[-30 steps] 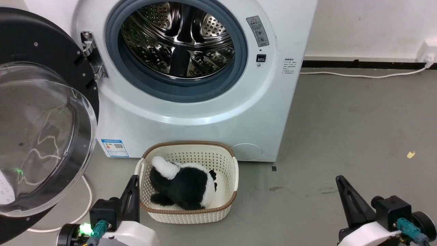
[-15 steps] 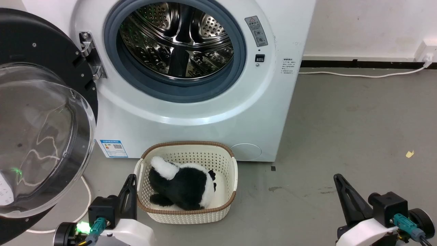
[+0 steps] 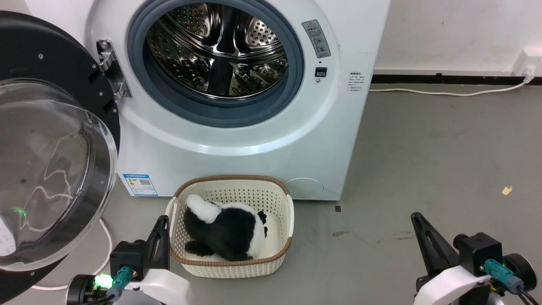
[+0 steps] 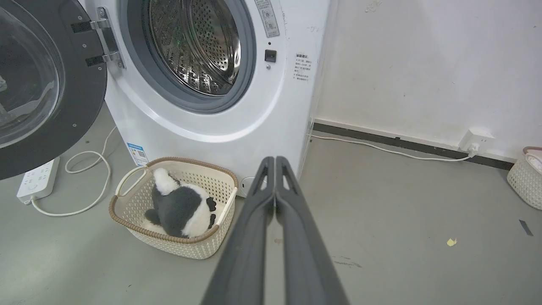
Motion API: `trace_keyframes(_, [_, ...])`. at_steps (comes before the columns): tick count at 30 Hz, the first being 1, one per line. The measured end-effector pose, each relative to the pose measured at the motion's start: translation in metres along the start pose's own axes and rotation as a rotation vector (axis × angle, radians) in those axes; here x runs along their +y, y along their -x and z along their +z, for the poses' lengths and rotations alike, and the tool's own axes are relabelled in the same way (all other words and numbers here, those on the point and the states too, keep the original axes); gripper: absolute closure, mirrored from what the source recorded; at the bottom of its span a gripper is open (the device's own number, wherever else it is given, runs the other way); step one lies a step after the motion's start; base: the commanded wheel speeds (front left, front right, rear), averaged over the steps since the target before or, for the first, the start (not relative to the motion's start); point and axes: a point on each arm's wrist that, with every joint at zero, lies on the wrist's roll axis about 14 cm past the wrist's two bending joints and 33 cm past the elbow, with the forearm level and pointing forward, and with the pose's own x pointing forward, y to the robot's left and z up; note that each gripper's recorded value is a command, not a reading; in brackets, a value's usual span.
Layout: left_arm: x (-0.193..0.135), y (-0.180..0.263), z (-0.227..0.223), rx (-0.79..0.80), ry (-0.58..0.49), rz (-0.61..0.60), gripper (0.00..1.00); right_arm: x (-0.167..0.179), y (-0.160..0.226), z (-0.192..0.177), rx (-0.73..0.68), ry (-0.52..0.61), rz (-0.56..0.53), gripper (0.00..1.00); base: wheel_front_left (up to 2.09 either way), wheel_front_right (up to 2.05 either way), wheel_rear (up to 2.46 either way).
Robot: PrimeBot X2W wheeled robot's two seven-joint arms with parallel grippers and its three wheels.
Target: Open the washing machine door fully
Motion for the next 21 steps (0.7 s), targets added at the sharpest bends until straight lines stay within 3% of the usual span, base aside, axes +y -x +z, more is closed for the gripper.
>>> trace_keyframes(21, [0.0016,0.0000,0.0001,0.000,0.001,0.005,1.00,0.0005,0.0000,0.0001,0.000,0.000,0.001,1.00,0.00,0.00,0.00])
